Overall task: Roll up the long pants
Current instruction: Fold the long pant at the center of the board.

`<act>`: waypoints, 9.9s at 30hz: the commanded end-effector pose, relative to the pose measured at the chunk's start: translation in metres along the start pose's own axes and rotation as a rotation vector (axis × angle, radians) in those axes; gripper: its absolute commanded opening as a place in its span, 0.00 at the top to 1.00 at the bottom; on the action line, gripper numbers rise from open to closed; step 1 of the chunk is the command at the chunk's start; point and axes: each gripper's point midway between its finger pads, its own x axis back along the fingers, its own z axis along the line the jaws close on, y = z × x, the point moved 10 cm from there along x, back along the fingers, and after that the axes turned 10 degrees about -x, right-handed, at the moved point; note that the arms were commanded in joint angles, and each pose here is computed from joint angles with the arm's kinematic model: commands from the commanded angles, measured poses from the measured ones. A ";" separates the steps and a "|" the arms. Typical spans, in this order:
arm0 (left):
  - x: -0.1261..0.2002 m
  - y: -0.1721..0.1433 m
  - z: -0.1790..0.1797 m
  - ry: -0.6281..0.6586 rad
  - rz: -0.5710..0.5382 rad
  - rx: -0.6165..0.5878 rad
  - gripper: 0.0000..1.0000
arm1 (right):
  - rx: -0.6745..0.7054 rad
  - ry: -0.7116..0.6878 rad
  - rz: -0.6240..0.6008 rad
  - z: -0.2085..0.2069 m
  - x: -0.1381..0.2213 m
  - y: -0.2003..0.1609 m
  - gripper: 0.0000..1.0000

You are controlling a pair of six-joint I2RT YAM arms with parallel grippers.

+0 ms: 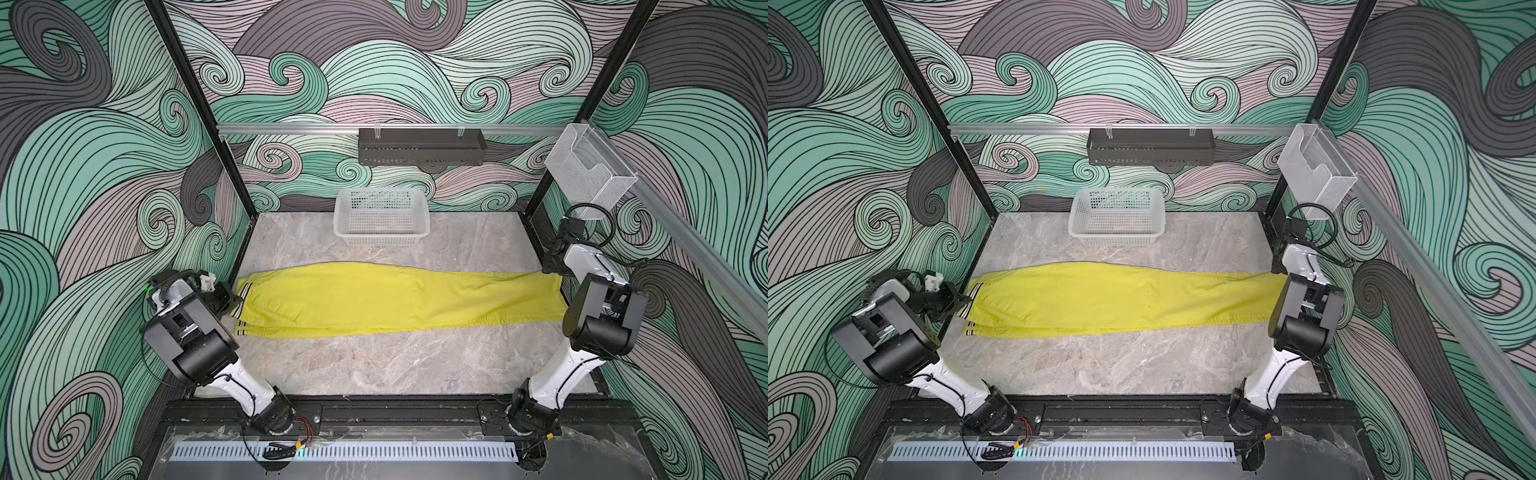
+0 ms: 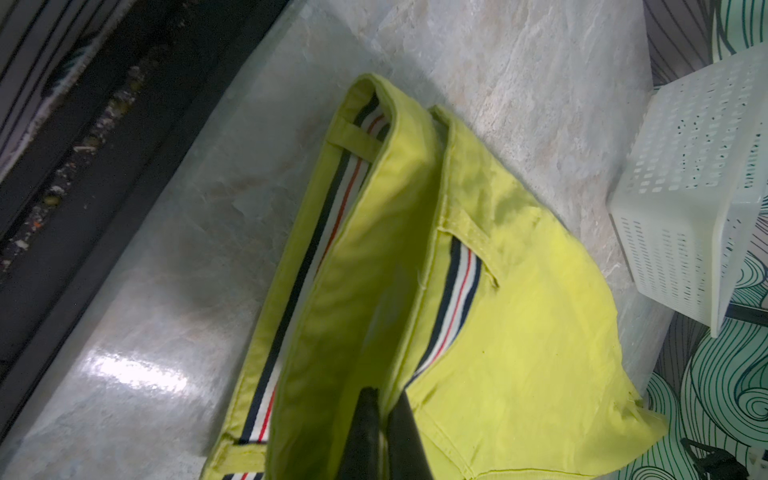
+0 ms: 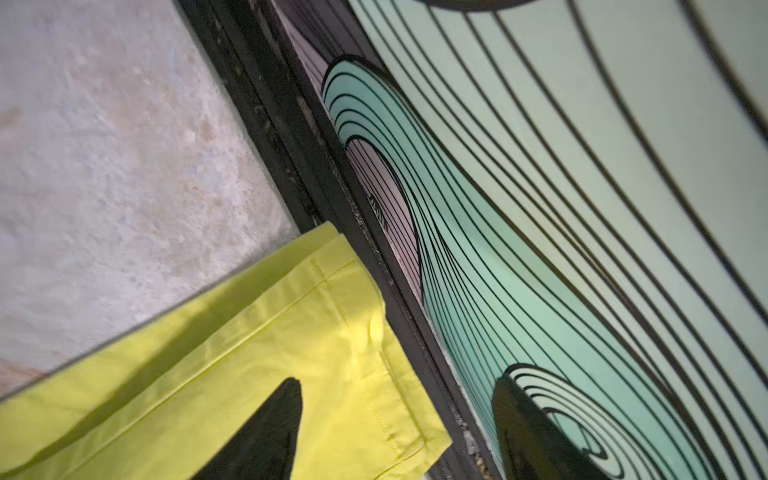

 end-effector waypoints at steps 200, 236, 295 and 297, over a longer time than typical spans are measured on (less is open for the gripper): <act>-0.026 -0.070 -0.249 0.086 0.003 -0.941 0.02 | -0.227 0.259 -0.816 -0.161 0.266 0.020 1.00; 0.047 -0.059 -0.239 -0.120 -0.222 -0.684 0.01 | 0.580 1.263 -0.540 0.241 0.354 -0.118 1.00; 0.034 -0.084 -0.218 -0.123 -0.249 -0.664 0.01 | 0.943 1.359 -0.228 0.342 0.369 -0.288 0.46; 0.025 -0.087 -0.216 -0.162 -0.232 -0.647 0.01 | 0.948 1.289 -0.242 0.322 0.357 -0.268 0.43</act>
